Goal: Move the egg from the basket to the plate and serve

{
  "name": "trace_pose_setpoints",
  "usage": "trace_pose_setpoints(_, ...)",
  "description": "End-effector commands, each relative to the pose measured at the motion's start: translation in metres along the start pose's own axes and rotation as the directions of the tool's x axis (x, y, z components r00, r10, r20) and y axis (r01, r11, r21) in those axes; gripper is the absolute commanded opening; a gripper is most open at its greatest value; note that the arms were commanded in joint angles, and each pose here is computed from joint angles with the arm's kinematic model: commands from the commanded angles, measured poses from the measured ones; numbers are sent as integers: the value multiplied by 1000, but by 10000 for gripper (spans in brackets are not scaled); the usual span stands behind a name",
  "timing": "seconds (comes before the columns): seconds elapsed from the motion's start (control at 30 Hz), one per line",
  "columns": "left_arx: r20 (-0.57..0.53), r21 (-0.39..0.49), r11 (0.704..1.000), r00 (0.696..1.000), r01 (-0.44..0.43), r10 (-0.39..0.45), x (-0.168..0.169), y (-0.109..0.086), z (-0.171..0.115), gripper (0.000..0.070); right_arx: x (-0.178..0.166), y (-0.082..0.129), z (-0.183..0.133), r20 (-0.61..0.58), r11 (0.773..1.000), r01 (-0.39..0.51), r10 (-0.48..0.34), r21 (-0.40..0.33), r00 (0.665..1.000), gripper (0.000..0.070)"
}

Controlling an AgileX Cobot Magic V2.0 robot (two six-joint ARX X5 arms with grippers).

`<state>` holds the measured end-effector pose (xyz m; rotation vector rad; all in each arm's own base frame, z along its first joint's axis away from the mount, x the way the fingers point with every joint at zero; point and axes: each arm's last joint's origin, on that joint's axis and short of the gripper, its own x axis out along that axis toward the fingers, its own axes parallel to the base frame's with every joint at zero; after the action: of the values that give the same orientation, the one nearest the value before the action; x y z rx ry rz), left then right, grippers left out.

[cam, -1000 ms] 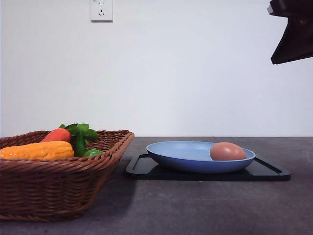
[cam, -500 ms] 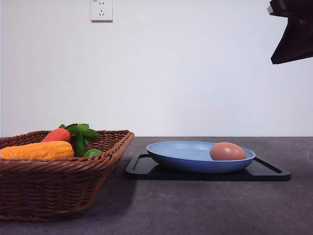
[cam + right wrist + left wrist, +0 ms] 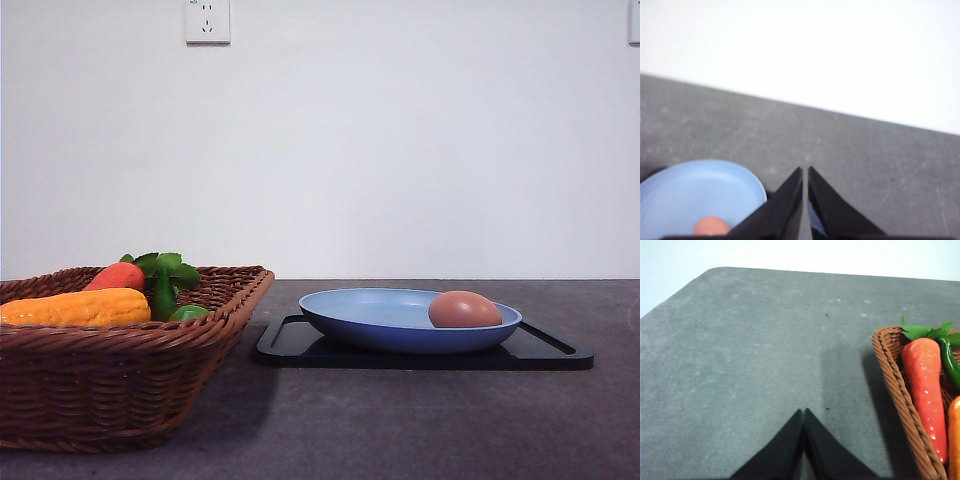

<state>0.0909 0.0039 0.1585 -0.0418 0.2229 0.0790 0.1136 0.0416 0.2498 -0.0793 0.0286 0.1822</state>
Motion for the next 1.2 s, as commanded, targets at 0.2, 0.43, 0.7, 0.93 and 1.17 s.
trace_pose_setpoints(0.2,-29,-1,1000,1000,1,-1,3,0,-8,0,-11,-16,-52,49,999,-6,4,34,999,0)
trace_pose_setpoints(0.43,-29,-1,1000,1000,0,0,3,0,-8,0,-14,-24,-82,-7,989,73,-72,126,997,0)
trace_pose_setpoints(0.7,-29,-1,1000,1000,0,0,3,0,-8,0,-18,-23,-103,-175,987,95,-71,133,982,0)
trace_pose_setpoints(0.93,-29,0,1000,1000,0,0,3,0,-8,0,-21,-23,-101,-140,985,102,-83,138,987,0)
trace_pose_setpoints(1.17,-29,0,1000,1000,1,-1,3,0,-8,0,-20,-23,-97,-97,986,99,-86,137,992,0)
